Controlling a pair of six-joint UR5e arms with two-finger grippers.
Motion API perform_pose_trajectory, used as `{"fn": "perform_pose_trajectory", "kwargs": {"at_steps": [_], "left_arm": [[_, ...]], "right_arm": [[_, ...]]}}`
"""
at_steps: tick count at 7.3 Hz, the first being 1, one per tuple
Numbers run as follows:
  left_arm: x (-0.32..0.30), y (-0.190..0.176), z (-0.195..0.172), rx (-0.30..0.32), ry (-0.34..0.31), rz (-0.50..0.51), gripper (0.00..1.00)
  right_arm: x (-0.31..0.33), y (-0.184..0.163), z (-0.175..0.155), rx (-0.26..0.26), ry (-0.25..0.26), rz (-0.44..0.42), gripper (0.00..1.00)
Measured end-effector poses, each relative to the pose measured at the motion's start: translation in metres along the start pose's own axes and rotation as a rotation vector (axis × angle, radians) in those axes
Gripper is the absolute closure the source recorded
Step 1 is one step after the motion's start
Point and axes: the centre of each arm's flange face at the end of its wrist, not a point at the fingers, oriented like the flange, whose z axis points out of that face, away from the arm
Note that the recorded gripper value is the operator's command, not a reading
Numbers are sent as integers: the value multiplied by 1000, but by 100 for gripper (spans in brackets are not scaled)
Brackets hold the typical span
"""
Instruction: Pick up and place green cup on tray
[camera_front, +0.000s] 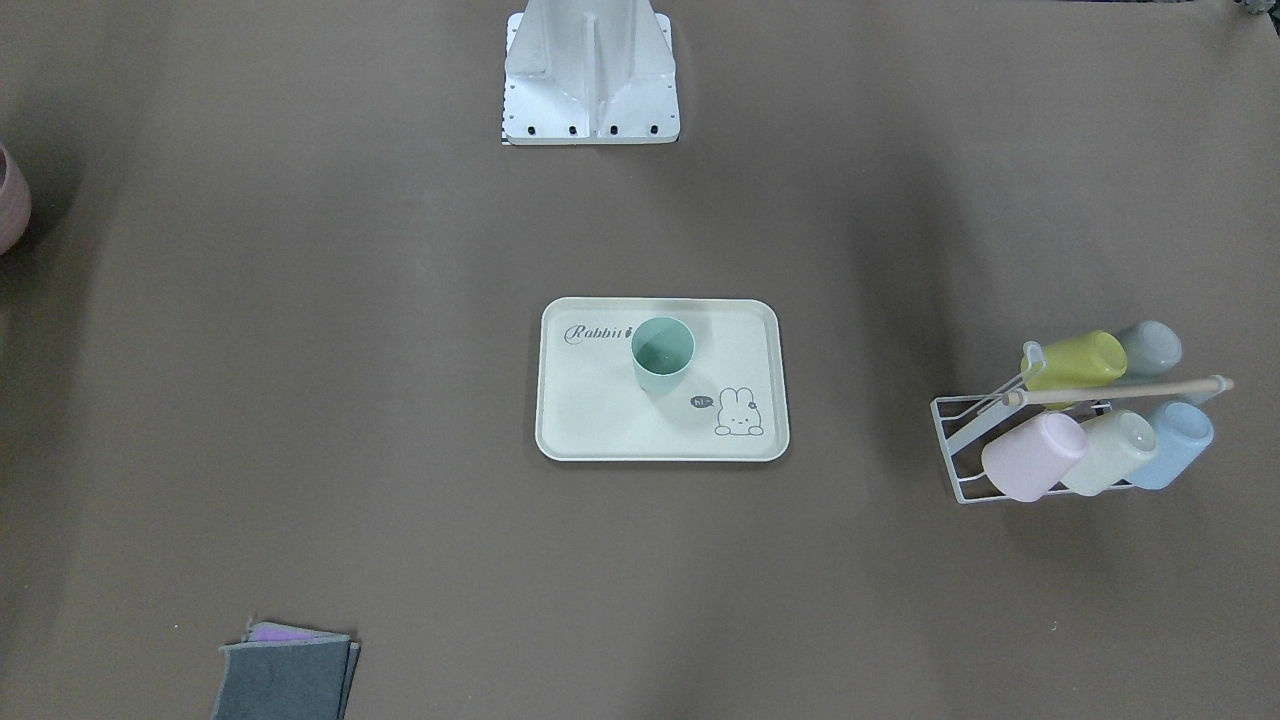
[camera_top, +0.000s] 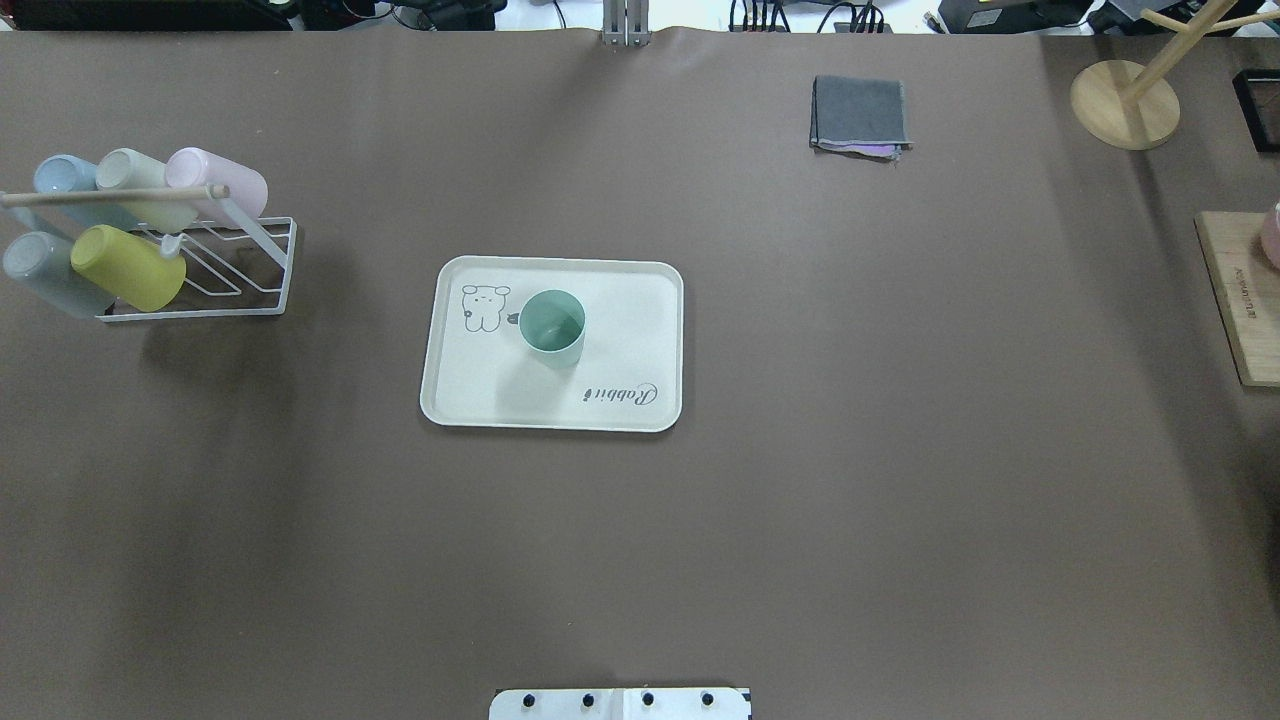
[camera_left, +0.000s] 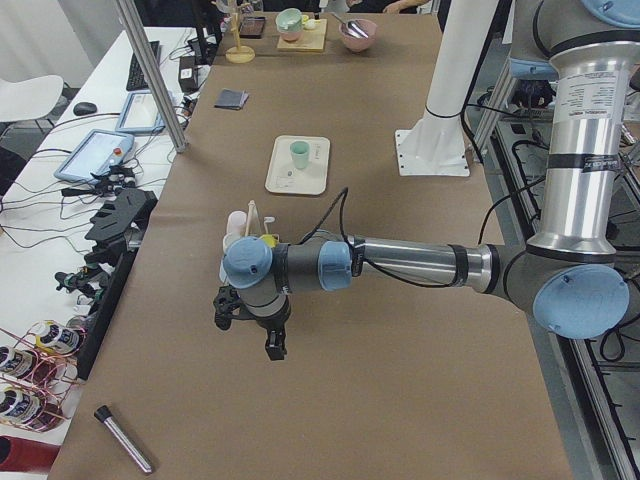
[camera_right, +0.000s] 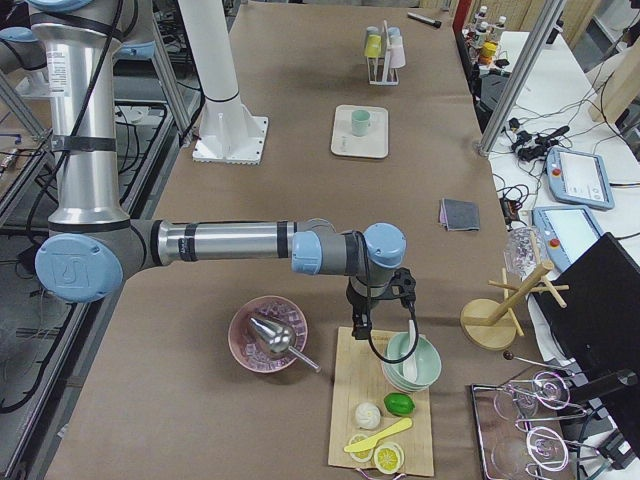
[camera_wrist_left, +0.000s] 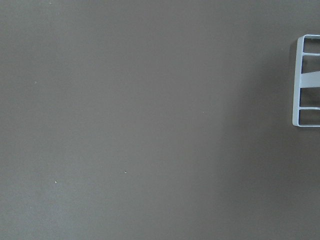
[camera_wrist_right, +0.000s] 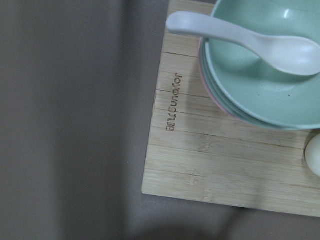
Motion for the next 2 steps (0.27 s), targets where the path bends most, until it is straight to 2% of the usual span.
{"fn": "perform_pose_trajectory", "kwargs": {"at_steps": [2], "left_arm": [[-1, -1, 1, -2, 0, -4, 2]], "right_arm": [[0, 0, 0, 0, 0, 0, 0]]}}
